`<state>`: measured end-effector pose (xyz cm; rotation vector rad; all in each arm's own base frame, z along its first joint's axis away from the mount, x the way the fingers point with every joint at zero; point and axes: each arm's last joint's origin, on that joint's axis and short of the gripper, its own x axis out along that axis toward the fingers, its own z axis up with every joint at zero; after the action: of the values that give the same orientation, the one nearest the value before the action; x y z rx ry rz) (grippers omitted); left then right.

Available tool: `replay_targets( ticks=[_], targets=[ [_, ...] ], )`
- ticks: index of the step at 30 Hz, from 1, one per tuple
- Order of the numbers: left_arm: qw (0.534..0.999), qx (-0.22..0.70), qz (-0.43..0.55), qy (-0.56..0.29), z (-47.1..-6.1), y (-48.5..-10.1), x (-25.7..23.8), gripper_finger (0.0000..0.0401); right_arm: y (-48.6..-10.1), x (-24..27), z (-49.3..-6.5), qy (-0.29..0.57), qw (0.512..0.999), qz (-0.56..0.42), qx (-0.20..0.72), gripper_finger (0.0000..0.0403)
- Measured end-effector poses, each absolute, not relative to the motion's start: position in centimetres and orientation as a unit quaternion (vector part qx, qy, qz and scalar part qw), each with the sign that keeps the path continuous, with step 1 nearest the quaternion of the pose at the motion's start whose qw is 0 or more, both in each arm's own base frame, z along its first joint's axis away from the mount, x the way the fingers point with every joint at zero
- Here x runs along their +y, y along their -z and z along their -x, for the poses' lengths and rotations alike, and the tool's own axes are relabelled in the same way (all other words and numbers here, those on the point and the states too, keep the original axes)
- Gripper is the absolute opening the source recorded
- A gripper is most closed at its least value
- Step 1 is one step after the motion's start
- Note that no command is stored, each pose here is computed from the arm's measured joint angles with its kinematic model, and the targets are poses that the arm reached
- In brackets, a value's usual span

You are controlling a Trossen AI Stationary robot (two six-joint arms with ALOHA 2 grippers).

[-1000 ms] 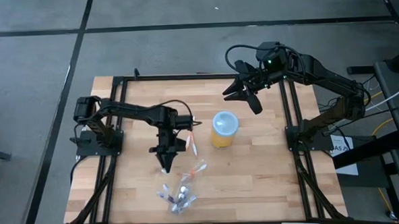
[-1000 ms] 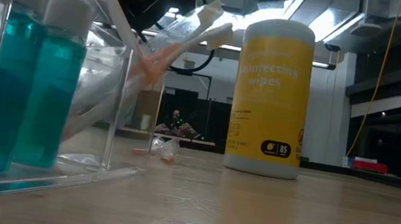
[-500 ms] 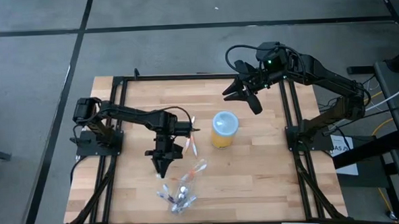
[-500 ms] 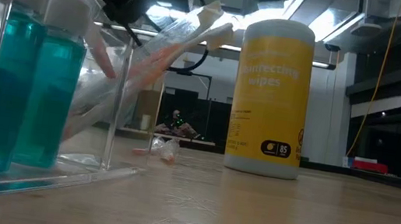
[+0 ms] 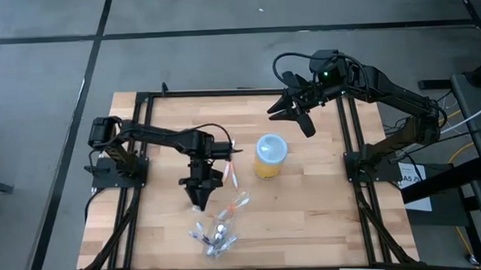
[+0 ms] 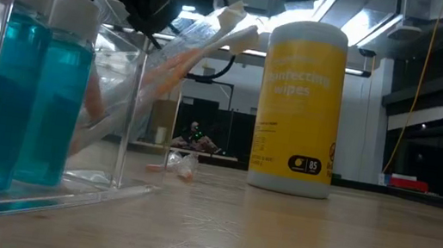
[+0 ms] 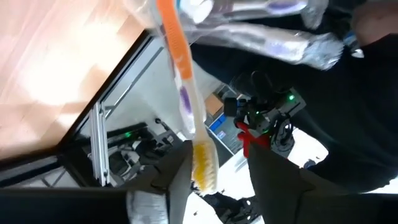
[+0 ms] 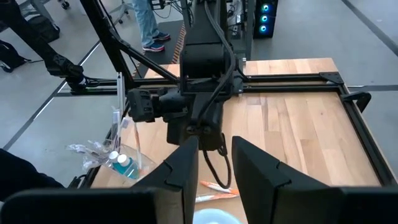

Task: Pick & Place toothbrushing station
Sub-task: Adjust the toothbrush holder

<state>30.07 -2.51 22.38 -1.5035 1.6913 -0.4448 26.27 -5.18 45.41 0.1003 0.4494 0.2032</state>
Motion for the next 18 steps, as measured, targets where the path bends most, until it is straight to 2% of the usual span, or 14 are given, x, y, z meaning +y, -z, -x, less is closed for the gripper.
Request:
replay_targets(
  ticks=[9,18],
  targets=[
    [0.468,0.594,0.621,0.206,-32.9,-23.2,-0.8,0.0168,-45.4,-5.2,-26.3,-0.099,0.969,-0.055,0.221,0.01],
    [0.496,0.563,0.631,0.197,-33.0,-23.3,1.7,0.0169,-45.4,-5.2,-26.3,-0.098,0.967,-0.062,0.226,0.01]
  ],
)
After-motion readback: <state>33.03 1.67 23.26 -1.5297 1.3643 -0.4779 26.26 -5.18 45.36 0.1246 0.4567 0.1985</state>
